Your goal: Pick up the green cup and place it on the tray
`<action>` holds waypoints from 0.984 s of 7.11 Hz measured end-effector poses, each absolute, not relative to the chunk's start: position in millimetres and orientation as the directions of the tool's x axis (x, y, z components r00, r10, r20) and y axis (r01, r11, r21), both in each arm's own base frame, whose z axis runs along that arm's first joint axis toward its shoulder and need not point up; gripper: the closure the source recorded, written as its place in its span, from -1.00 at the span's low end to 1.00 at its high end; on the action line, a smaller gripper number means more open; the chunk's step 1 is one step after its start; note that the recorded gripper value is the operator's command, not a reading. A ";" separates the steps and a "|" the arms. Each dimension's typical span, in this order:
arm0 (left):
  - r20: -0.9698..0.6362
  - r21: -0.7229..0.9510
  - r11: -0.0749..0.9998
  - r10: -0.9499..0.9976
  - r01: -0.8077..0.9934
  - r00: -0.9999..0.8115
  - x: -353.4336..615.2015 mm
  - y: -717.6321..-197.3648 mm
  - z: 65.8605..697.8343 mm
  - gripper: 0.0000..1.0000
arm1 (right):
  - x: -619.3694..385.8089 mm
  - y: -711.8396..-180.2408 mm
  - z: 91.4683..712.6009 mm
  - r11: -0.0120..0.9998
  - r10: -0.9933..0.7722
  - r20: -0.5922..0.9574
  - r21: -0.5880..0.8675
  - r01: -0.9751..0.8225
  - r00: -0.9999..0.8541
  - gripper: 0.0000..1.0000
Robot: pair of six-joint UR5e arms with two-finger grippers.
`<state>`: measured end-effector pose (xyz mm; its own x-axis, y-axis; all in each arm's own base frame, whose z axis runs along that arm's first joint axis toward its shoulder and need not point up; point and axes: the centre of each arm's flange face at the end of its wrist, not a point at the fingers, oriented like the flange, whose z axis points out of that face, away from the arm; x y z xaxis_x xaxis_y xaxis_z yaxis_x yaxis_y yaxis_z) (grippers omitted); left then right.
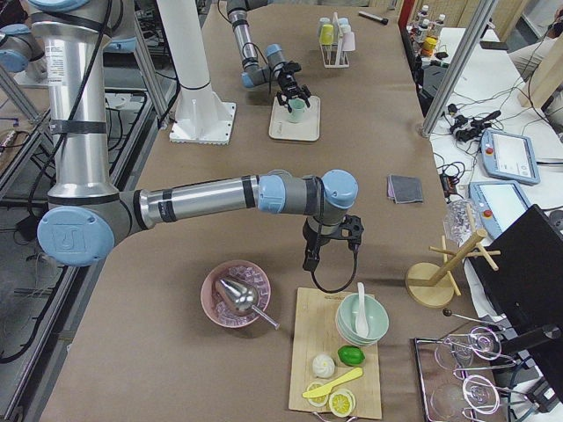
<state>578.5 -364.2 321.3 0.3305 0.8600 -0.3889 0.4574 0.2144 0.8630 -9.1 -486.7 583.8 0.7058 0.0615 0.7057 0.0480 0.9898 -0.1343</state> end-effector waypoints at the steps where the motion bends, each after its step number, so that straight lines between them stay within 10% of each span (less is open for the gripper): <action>1: -0.389 0.862 0.214 0.860 0.459 0.330 577.9 -364.1 320.6 -0.96 | -9.1 -487.0 583.1 0.990 0.061 0.705 -0.133 0.047 0.706 -0.99; 7: -0.388 0.862 0.186 0.840 0.472 0.379 505.2 -376.3 268.0 -0.96 | -7.1 -489.4 574.9 0.993 0.046 0.683 -0.112 0.042 0.729 -1.00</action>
<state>505.2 -376.3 268.0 0.3787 0.8401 -0.3884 0.4720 0.1857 0.8618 -7.1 -489.4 574.9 0.7286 0.0463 0.6834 0.0422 0.9928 -0.1123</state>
